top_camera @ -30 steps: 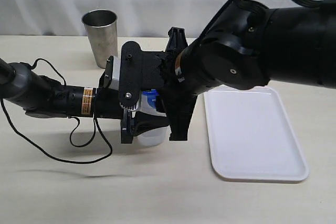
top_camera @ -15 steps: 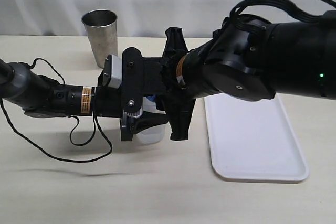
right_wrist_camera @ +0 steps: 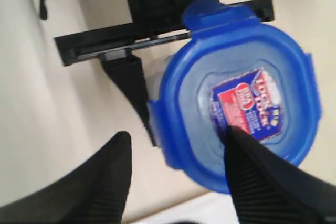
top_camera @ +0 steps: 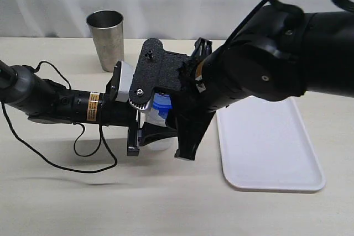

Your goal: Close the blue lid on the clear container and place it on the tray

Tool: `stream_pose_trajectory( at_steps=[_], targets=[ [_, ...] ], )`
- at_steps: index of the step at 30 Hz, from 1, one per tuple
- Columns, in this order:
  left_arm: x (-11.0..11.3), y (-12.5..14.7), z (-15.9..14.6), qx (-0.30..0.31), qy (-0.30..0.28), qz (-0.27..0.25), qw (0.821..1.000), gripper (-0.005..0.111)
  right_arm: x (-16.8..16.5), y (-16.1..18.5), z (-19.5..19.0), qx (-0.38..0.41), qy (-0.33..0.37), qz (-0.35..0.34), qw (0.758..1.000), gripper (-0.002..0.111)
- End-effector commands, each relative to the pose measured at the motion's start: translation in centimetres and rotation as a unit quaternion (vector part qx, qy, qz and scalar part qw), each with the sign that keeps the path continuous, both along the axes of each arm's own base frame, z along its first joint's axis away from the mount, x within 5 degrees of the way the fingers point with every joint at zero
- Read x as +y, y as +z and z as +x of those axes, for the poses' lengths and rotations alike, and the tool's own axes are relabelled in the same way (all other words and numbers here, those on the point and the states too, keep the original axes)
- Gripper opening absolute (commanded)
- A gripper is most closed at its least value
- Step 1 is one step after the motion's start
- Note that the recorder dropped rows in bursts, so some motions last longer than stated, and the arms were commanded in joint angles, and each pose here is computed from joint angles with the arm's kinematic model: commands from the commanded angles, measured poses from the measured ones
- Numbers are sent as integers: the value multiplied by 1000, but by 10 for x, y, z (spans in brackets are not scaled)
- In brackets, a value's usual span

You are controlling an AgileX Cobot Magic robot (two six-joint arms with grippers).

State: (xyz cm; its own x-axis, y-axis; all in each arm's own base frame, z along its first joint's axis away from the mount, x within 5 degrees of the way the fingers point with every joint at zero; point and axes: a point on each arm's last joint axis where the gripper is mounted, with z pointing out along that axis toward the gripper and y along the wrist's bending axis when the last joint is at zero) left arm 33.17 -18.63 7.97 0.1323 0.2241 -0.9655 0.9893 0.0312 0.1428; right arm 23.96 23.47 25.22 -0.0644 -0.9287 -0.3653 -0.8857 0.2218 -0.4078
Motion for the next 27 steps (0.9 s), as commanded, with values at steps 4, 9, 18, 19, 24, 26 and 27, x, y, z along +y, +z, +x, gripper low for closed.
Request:
stream_pose_trajectory(
  at_steps=[4,9,18,19,24,26,27],
  targets=[
    [-2,0,-4,-141,-52,13,989,0,-20,55,-39,34,8,114,993,50],
    [-5,-2,-4,-181,-56,30,982,0,-28,79,-17,25,-48,148,987,47],
    [-7,-3,-5,-185,-62,31,980,0,-2,53,30,85,-27,52,995,45],
    [-7,-3,-5,-183,-61,31,981,0,1,50,35,90,-26,42,995,44],
    [-7,-3,-5,-180,-60,31,981,0,8,33,46,112,-17,-4,994,43],
    [-7,-3,-5,-180,-60,31,981,0,8,26,46,125,-8,-21,992,43],
    [-7,-3,-5,-180,-60,31,981,0,9,23,47,131,-7,-27,991,43]
  ],
)
